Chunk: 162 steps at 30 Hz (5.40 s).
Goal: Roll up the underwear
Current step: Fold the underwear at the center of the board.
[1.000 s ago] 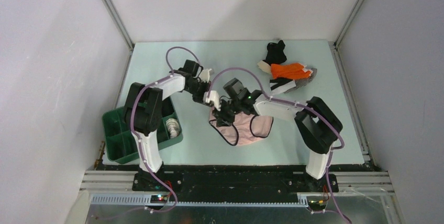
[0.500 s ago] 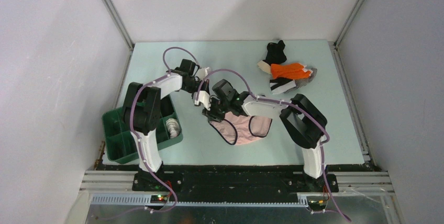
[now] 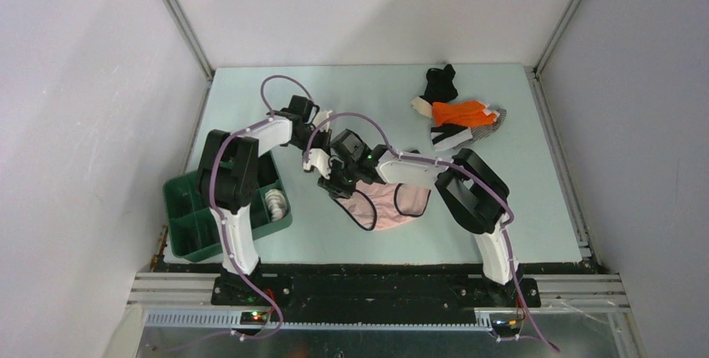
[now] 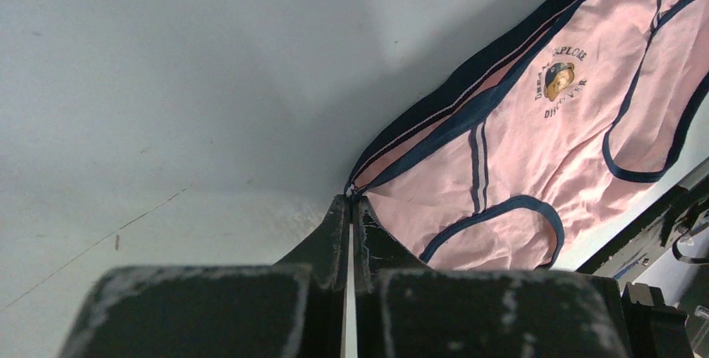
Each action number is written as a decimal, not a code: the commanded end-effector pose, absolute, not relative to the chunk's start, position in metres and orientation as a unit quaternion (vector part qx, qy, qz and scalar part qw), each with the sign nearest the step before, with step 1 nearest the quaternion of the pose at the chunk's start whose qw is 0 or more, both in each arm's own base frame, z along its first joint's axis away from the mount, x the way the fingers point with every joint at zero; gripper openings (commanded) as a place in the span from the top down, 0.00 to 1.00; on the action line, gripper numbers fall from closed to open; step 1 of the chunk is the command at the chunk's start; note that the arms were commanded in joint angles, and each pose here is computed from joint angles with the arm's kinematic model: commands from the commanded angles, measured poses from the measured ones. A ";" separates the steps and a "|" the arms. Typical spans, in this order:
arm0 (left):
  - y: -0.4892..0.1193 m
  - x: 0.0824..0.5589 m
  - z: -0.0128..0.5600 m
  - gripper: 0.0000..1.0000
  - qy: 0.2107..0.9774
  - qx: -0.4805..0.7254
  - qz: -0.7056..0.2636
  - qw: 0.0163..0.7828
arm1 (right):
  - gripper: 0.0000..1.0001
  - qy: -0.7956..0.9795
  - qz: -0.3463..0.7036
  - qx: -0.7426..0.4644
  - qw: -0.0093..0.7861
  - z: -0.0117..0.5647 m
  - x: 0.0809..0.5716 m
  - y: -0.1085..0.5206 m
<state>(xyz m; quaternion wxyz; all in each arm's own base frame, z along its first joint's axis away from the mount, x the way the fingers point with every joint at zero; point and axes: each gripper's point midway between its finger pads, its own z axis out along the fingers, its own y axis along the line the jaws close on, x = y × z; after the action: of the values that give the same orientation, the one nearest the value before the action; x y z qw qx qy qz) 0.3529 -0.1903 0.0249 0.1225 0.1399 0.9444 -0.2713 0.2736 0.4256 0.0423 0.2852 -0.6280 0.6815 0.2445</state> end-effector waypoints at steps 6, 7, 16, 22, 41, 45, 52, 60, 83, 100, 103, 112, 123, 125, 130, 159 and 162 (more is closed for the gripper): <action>-0.187 0.363 0.032 1.00 0.944 0.148 -0.261 0.139 | 0.65 0.684 0.251 -0.622 0.287 0.049 0.272 0.441; -0.187 0.363 0.032 1.00 0.944 0.148 -0.261 0.139 | 0.65 0.684 0.251 -0.622 0.287 0.049 0.272 0.441; -0.188 0.363 0.031 1.00 0.944 0.148 -0.263 0.136 | 0.61 0.700 0.249 -0.609 0.277 0.042 0.277 0.446; -0.188 0.363 0.031 1.00 0.944 0.149 -0.262 0.134 | 0.60 0.716 0.238 -0.604 0.258 0.027 0.280 0.445; -0.180 0.369 0.055 1.00 0.942 0.154 -0.262 0.145 | 1.00 0.723 0.298 -0.572 0.249 0.067 0.258 0.468; -0.185 0.368 0.076 1.00 0.932 0.164 -0.284 0.155 | 1.00 0.708 0.359 -0.549 0.263 0.113 0.250 0.484; -0.195 0.370 0.110 1.00 0.923 0.147 -0.312 0.173 | 1.00 0.712 0.405 -0.511 0.263 0.152 0.249 0.475; -0.244 0.384 0.138 1.00 0.900 0.092 -0.388 0.174 | 1.00 0.744 0.409 -0.465 0.252 0.153 0.267 0.417; -0.349 0.413 0.156 1.00 0.875 0.146 -0.407 0.220 | 1.00 0.825 0.375 -0.347 0.239 0.144 0.289 0.288; -0.397 0.400 0.131 1.00 0.878 0.217 -0.355 0.236 | 1.00 0.874 0.338 -0.277 0.210 0.111 0.289 0.230; -0.406 0.403 0.135 1.00 0.874 0.229 -0.350 0.249 | 1.00 0.882 0.328 -0.267 0.208 0.106 0.287 0.221; -0.419 0.398 0.116 1.00 0.874 0.256 -0.332 0.246 | 1.00 0.900 0.305 -0.233 0.204 0.084 0.288 0.194; -0.438 0.395 0.109 1.00 0.865 0.283 -0.323 0.259 | 1.00 0.916 0.285 -0.201 0.197 0.069 0.285 0.179; -0.441 0.395 0.107 1.00 0.865 0.286 -0.322 0.259 | 1.00 0.918 0.282 -0.196 0.196 0.066 0.284 0.178; -0.444 0.397 0.107 1.00 0.864 0.289 -0.317 0.265 | 1.00 0.920 0.284 -0.181 0.200 0.062 0.287 0.177; -0.473 0.390 0.096 0.96 0.850 0.306 -0.333 0.271 | 0.79 0.932 0.286 -0.112 0.194 0.045 0.292 0.156; -0.485 0.382 0.100 0.80 0.836 0.309 -0.371 0.261 | 0.67 0.933 0.285 -0.096 0.196 0.057 0.291 0.147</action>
<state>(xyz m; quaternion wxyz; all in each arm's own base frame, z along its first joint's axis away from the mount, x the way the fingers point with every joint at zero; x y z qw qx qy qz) 0.3713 -0.4607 0.0722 0.2245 0.3045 0.8681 -0.3214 0.2940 0.1564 0.0431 0.1928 -0.1112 0.9316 0.2873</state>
